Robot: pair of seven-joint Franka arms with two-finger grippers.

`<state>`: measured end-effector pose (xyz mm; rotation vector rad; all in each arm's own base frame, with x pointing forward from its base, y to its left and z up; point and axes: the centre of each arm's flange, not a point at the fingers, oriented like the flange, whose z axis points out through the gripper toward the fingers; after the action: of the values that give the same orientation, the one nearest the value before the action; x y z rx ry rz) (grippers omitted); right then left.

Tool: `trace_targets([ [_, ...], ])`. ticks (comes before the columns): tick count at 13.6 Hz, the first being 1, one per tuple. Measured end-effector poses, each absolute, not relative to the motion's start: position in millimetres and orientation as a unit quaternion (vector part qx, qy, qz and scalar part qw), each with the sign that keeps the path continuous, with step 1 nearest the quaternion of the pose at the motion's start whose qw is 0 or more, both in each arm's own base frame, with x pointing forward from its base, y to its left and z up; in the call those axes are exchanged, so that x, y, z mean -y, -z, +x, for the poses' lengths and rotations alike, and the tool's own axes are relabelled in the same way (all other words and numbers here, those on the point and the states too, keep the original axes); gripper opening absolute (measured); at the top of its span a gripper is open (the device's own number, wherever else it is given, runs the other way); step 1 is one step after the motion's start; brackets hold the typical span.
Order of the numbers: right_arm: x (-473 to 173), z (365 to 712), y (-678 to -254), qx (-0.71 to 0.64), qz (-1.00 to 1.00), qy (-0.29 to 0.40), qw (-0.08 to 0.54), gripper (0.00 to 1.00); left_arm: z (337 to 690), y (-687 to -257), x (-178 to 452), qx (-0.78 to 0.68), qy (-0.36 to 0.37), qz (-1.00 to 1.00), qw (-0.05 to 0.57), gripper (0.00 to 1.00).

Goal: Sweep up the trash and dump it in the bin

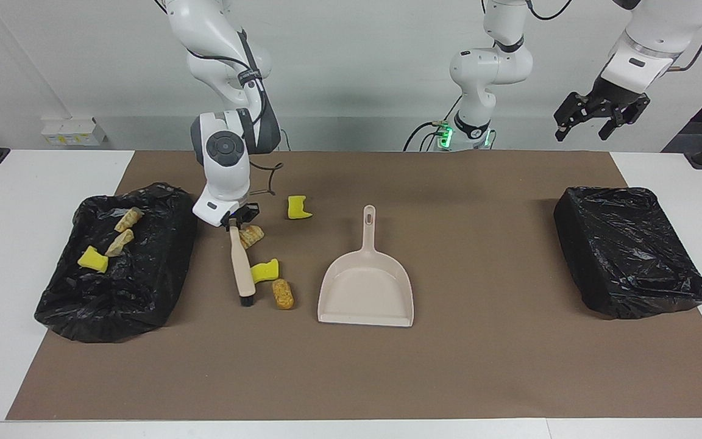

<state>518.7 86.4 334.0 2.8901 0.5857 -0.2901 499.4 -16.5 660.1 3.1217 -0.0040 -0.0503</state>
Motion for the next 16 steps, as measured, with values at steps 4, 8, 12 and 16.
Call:
trace_targets([
  [4, -85, 517, -345, -0.312, 0.939, 0.120, 0.076, 0.26, 499, -660, 16, 0.001, 0.016, 1.000, 0.010, 1.00],
  [8, -85, 534, -384, -0.334, 0.932, 0.115, 0.078, 0.26, 496, -662, 23, 0.007, 0.020, 1.000, 0.009, 1.00],
  [12, -88, 564, -409, -0.366, 0.921, 0.085, 0.100, 0.26, 496, -659, 90, 0.035, -0.004, 0.999, 0.016, 1.00],
  [16, -108, 605, -406, -0.416, 0.901, 0.058, 0.110, 0.26, 512, -596, 197, 0.026, -0.048, 0.998, 0.034, 1.00],
])
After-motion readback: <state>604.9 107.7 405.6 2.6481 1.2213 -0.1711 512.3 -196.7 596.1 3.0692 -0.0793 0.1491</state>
